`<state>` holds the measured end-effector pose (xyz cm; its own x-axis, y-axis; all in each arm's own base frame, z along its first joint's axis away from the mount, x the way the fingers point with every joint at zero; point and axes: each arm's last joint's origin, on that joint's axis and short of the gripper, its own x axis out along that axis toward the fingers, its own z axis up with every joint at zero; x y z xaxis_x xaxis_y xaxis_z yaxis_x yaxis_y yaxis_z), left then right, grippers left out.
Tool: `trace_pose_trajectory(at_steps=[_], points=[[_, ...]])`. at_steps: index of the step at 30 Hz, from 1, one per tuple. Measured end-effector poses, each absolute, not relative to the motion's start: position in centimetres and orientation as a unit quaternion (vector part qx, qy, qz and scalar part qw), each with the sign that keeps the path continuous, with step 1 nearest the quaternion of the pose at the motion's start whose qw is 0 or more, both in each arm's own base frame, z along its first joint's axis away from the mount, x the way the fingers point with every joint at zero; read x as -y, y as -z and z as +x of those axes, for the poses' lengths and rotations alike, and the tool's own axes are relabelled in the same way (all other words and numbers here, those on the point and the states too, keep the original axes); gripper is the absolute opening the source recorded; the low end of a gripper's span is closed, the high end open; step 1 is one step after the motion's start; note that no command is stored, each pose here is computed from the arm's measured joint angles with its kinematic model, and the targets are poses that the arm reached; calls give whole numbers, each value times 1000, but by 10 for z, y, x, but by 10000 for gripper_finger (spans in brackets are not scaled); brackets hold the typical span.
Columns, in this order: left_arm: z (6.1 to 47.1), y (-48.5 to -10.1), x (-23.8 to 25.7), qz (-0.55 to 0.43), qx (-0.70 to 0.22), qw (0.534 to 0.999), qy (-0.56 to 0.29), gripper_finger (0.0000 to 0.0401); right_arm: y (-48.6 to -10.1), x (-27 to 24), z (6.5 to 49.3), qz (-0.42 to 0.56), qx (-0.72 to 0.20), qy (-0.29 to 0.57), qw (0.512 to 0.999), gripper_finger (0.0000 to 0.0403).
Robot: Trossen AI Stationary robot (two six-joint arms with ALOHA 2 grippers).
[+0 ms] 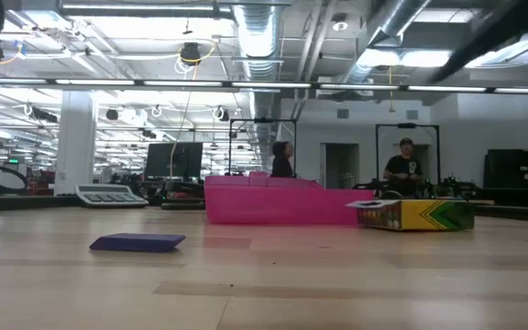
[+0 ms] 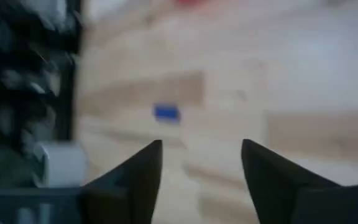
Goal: Pack school essentials
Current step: Put the blue crayon box into the red supply box
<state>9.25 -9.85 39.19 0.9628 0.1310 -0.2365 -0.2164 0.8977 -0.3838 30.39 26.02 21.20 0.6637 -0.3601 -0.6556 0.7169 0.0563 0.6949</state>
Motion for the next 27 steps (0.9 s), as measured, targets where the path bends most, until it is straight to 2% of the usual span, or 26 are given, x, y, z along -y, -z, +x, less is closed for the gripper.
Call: trace_pose_trajectory(at_steps=[4,7,13,21,27], points=[[89,-404,89,-222,-78,969,-70,83,-180,-244,321,627,-97,363,682,253],[88,-408,85,-228,-67,969,-70,83,-154,-227,323,640,-85,372,668,255],[88,-407,84,-215,-69,971,-72,83,-135,-201,322,628,-85,407,658,255],[93,-405,92,-211,-74,972,-76,83,-149,-179,318,599,-126,450,650,255],[105,-399,103,-214,-108,970,-51,83,-211,-170,280,575,-143,449,669,254]])
